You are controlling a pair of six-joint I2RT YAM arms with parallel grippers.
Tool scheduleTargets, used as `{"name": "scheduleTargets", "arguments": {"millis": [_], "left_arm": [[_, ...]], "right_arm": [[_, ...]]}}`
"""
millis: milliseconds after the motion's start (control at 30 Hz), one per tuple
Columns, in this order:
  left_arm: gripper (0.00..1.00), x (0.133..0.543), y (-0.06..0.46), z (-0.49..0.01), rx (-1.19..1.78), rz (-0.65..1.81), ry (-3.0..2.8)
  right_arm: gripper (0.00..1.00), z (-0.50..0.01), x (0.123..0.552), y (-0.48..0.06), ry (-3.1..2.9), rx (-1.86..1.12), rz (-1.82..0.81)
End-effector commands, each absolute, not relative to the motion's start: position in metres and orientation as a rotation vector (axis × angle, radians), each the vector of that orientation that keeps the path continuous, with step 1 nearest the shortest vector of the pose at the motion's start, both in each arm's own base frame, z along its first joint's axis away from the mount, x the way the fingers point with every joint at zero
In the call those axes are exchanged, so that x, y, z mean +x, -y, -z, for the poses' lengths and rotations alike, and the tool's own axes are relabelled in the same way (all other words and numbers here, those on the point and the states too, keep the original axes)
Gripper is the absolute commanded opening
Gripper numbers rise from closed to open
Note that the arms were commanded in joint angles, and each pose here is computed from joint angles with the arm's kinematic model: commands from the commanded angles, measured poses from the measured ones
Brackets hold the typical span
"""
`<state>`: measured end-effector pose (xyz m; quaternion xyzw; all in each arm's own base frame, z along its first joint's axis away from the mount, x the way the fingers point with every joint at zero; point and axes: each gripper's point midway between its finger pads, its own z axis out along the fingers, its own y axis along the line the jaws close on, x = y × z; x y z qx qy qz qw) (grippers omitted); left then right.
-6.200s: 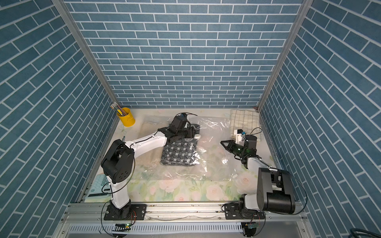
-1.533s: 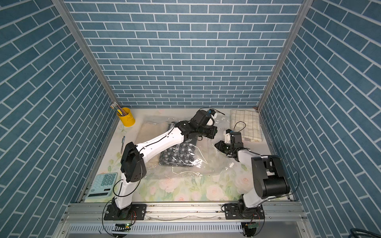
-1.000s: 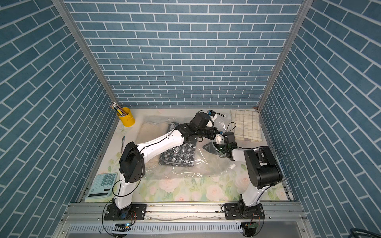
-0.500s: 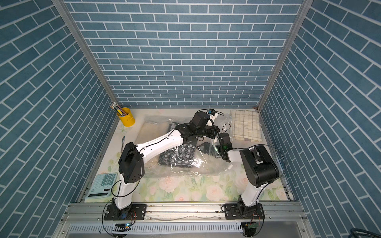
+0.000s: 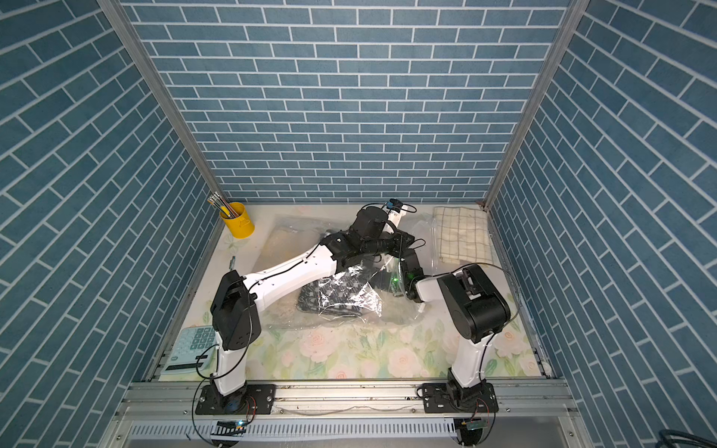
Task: Take the scarf out of the vacuum bag
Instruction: Take out the scarf from the vacuum bag.
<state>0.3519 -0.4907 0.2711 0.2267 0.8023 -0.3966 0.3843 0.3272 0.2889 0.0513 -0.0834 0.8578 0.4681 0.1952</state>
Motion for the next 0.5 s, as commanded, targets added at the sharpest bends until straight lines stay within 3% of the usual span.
{"name": "scheduleTargets", "arguments": {"millis": [0, 467], "left_arm": [[0.00, 0.337, 0.501, -0.319, 0.604, 1.096, -1.907], [0.00, 0.336, 0.500, -0.325, 0.593, 1.097, -1.899]], "right_arm": [[0.85, -0.028, 0.317, -0.294, -2.482, -0.213, -1.305], [0.88, -0.014, 0.321, -0.321, -2.408, -0.107, -1.550]]}}
